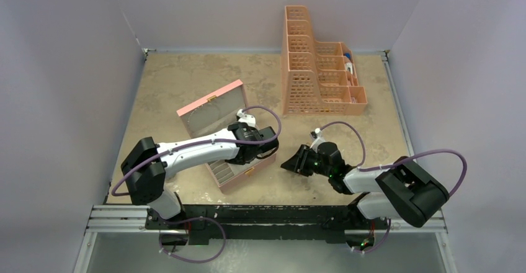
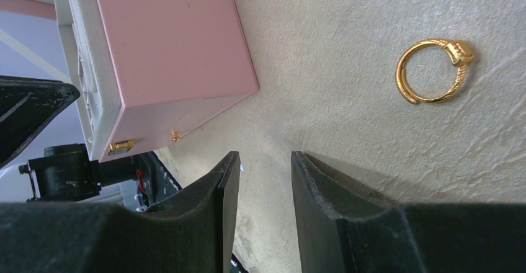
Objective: Organize the mixed jewelry
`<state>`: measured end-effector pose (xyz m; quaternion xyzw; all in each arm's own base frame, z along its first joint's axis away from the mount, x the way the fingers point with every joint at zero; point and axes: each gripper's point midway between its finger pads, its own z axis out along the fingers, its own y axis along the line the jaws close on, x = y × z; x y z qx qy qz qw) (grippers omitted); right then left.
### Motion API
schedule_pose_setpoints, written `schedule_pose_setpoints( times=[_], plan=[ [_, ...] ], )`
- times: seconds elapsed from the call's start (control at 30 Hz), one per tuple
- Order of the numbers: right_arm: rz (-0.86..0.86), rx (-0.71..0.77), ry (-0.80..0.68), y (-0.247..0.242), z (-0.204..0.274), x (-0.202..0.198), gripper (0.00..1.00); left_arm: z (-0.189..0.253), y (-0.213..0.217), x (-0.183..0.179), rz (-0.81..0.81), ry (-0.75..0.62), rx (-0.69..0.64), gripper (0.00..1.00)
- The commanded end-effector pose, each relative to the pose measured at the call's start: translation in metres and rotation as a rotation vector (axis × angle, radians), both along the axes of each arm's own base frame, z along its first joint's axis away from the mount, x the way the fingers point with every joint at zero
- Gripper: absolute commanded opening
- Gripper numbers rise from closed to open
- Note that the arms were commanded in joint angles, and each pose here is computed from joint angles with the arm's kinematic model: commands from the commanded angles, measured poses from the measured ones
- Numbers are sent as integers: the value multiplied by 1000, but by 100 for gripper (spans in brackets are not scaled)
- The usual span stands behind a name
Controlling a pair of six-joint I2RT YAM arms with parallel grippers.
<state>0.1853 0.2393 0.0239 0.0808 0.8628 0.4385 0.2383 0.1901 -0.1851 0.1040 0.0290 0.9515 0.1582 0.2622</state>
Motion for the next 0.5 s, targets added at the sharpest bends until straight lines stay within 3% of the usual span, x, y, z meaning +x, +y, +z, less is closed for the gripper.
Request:
schedule_pose_setpoints(
  times=[0.0, 0.47],
  plan=[
    [3, 6, -56, 6, 9, 10, 40, 4, -9, 9, -5, -56, -40, 15],
    [3, 2, -49, 5, 7, 10, 40, -5, -9, 0, -8, -7, -55, 14]
  ],
)
